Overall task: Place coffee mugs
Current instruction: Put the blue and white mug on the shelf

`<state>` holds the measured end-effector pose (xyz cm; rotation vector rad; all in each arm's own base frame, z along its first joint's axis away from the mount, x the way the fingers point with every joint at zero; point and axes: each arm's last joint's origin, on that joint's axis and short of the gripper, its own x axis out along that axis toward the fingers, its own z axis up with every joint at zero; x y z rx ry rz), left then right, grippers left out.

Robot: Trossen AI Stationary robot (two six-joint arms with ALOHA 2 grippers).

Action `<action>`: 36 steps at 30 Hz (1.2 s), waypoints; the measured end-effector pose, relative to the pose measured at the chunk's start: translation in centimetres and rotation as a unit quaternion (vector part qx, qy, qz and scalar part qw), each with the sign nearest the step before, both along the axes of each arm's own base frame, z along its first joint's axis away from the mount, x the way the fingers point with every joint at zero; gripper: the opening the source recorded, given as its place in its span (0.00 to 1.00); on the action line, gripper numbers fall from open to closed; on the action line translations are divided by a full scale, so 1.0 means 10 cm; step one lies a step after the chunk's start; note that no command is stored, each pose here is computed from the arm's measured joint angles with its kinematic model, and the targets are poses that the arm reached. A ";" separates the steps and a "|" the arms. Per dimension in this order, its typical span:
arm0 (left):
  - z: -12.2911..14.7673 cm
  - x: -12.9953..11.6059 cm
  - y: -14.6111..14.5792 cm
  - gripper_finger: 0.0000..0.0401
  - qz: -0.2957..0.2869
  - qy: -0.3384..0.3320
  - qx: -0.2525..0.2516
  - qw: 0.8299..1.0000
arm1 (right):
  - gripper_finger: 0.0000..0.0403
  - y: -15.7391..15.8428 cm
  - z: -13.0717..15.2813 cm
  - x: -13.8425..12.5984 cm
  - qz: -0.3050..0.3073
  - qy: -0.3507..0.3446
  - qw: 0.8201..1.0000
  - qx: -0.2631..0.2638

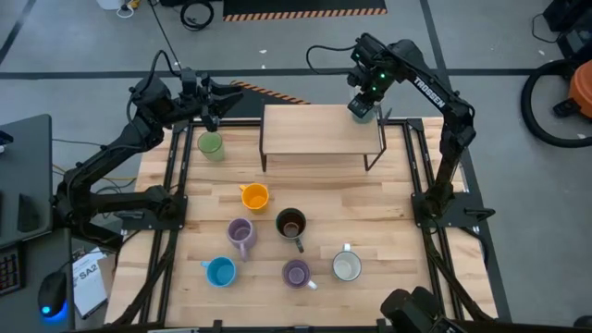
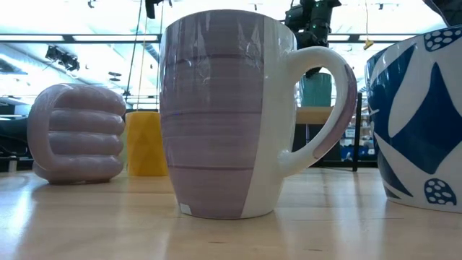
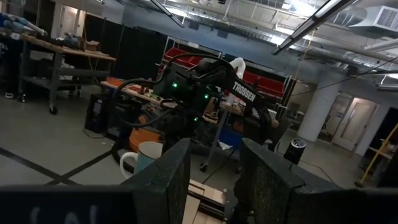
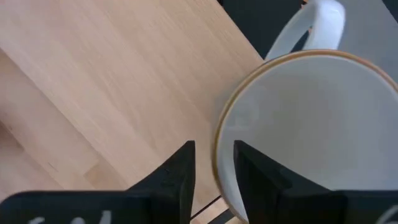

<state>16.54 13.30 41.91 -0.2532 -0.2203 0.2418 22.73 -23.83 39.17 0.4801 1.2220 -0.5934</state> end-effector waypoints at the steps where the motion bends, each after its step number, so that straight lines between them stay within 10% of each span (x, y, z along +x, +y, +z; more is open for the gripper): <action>1: 0.00 0.00 0.00 0.36 0.001 0.001 0.003 1.000 | 0.29 0.00 0.00 0.00 0.000 0.001 1.000 -0.001; 36: -0.03 0.00 0.00 0.36 0.002 0.014 -0.001 1.000 | 0.29 0.04 0.33 -0.05 -0.047 -0.049 0.997 -0.048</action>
